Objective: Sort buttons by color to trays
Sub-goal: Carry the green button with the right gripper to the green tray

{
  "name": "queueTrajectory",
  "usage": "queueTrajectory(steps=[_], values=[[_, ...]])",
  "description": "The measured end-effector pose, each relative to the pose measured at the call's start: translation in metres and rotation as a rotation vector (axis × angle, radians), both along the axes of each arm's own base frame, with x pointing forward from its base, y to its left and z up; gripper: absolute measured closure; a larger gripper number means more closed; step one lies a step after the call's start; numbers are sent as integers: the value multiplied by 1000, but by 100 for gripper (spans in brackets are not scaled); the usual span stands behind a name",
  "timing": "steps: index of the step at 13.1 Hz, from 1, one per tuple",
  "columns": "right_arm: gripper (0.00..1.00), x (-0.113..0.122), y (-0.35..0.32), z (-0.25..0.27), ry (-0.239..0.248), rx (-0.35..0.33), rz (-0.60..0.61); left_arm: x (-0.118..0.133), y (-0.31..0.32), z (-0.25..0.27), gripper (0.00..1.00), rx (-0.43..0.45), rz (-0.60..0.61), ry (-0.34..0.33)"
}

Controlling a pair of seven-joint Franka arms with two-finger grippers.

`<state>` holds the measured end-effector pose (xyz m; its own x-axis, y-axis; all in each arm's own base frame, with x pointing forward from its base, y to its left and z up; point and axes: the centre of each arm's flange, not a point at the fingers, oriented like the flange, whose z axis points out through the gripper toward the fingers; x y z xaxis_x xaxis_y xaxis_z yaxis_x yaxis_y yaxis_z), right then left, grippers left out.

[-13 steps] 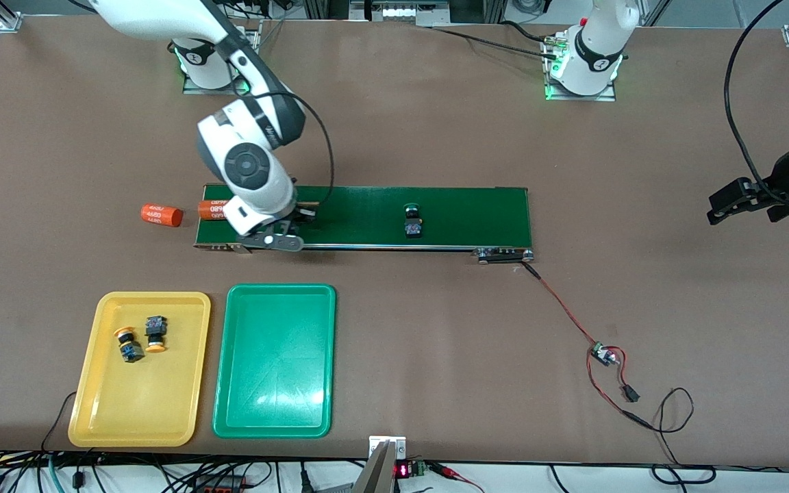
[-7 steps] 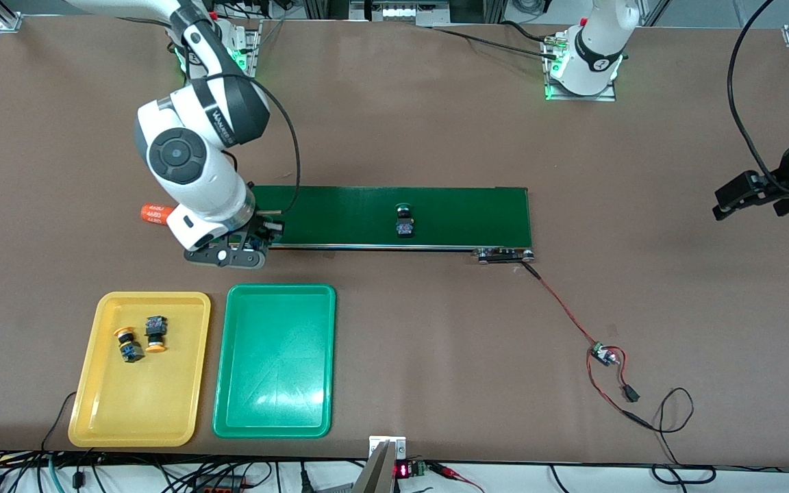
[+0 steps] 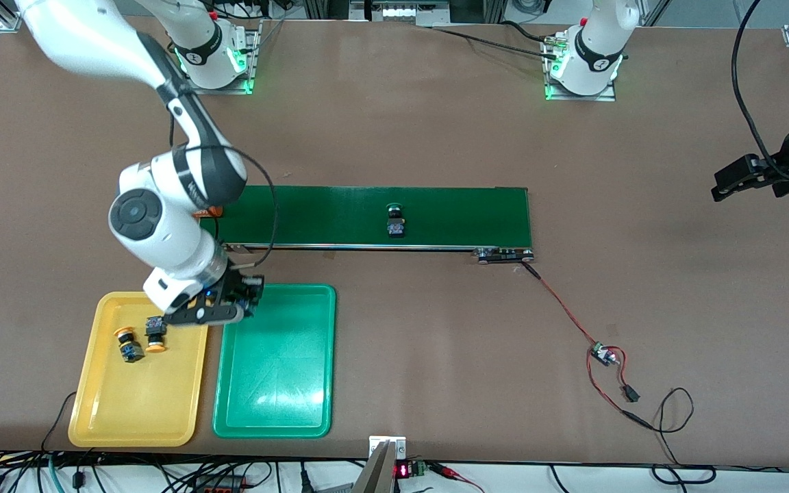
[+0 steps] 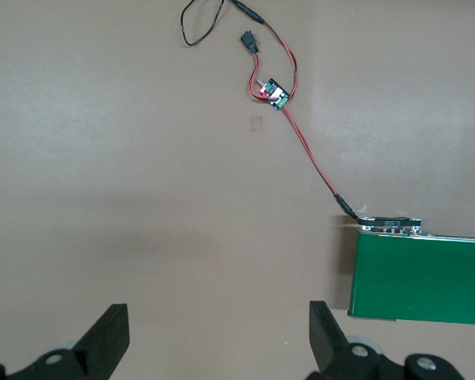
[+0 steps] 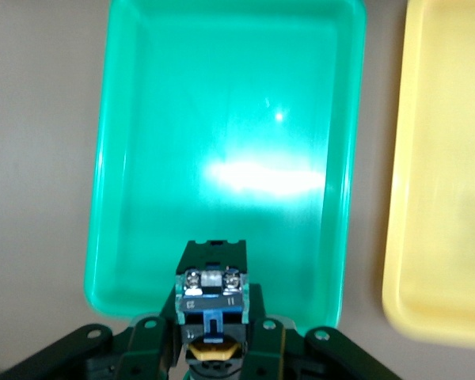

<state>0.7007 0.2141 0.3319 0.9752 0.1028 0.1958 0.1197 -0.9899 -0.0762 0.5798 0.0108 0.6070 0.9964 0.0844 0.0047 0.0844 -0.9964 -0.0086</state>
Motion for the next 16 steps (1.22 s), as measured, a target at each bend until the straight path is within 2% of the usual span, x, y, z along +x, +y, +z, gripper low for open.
queueTrajectory(steps=[3, 5, 8, 10, 12, 13, 16], values=[[67, 28, 1, -41, -73, 33, 65, 0, -2, 2, 0, 0, -3, -6], [67, 33, 7, -84, -111, 51, 102, -1, -7, 4, 0, -1, -13, -9], [67, 31, 11, -140, -153, 32, 154, -2, -8, 5, 0, -1, -29, -11], [67, 34, 9, -142, -176, 26, 158, -2, -5, 5, 0, 0, -46, -11], [67, 36, 5, -142, -178, 18, 158, -2, -4, 5, 0, 0, -47, -11], [61, 36, 4, -143, -176, 16, 158, -2, -4, 5, 0, 0, -47, -11], [31, 34, 3, -152, -165, 13, 159, -2, -4, 5, 0, 0, -47, -11]])
